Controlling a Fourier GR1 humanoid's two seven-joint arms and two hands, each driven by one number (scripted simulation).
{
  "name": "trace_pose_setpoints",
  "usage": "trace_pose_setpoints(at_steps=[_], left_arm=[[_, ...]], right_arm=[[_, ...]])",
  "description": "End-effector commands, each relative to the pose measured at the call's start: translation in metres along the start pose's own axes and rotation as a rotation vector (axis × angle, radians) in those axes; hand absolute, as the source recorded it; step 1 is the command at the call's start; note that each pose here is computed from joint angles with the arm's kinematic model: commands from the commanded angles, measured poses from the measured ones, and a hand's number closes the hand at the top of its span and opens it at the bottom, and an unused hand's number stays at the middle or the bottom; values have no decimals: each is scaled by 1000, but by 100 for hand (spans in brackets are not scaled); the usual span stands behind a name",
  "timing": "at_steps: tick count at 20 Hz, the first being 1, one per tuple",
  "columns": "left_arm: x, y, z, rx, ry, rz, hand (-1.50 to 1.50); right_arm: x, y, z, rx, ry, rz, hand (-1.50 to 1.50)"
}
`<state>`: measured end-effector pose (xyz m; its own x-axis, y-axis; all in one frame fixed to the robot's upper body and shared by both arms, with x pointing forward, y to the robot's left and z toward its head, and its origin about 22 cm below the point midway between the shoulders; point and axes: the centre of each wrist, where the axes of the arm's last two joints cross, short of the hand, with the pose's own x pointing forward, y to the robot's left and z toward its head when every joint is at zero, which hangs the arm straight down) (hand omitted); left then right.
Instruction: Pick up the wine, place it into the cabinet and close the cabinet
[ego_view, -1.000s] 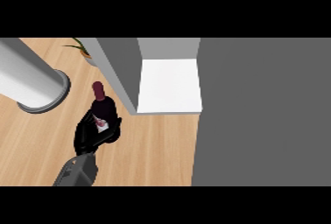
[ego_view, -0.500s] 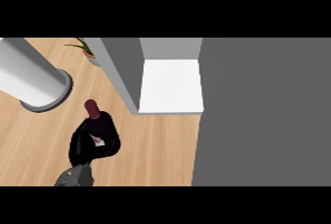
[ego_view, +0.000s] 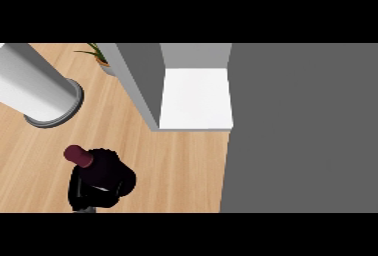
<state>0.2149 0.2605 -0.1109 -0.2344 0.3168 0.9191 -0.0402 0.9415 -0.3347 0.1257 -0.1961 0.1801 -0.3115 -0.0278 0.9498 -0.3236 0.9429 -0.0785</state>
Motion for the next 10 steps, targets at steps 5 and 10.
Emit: trace_pose_setpoints(at_steps=[5,10], left_arm=[[39,-59,-15,-111,-7,34,150],[66,-104,-35,-101,-41,8,150]], right_arm=[[43,-3,30,42,-75,-42,-150],[33,1,31,20,-74,-51,-150]])
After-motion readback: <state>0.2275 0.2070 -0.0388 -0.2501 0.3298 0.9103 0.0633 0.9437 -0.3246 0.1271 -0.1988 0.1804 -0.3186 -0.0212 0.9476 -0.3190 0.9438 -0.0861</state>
